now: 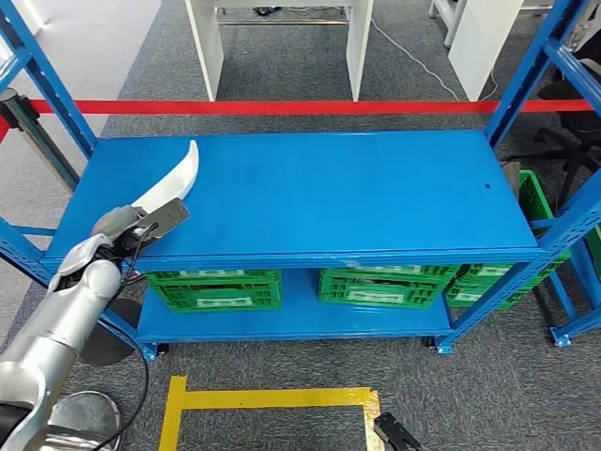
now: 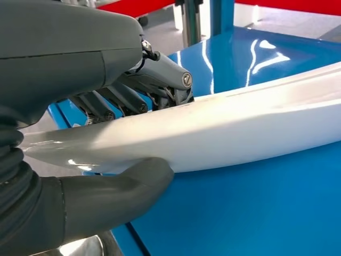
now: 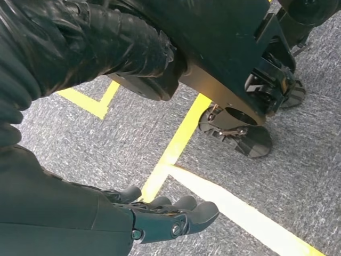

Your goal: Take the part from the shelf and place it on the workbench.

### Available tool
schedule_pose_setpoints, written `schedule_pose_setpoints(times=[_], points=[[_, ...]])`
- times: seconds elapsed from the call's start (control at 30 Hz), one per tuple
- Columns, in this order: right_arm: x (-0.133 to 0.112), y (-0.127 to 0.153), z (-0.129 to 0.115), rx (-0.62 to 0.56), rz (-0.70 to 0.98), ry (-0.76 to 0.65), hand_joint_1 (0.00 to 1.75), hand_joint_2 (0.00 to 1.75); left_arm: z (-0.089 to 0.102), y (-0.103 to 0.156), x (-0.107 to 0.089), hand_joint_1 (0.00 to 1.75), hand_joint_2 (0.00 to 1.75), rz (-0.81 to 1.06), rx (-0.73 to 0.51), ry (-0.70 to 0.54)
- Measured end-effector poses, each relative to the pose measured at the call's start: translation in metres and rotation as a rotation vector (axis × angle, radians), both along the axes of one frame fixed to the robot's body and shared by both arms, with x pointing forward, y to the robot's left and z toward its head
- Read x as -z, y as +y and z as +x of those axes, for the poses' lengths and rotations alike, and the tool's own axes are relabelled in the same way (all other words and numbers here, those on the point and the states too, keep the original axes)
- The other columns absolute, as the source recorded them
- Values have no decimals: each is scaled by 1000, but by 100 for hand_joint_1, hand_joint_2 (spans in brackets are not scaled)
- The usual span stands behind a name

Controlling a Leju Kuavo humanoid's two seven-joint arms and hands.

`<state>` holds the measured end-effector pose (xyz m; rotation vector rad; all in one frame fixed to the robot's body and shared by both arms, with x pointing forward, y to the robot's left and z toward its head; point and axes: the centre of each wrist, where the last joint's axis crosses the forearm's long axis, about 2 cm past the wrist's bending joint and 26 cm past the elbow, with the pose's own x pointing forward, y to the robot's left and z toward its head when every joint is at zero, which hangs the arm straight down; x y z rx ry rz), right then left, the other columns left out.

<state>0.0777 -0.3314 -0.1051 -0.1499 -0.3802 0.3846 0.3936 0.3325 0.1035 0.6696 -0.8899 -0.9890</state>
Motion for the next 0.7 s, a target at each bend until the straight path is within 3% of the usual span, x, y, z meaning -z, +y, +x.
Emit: schedule_pose_setpoints(times=[0.7], points=[[2, 0, -12, 25, 10, -4, 0, 175, -16, -4, 1, 175, 175, -299, 9, -42]])
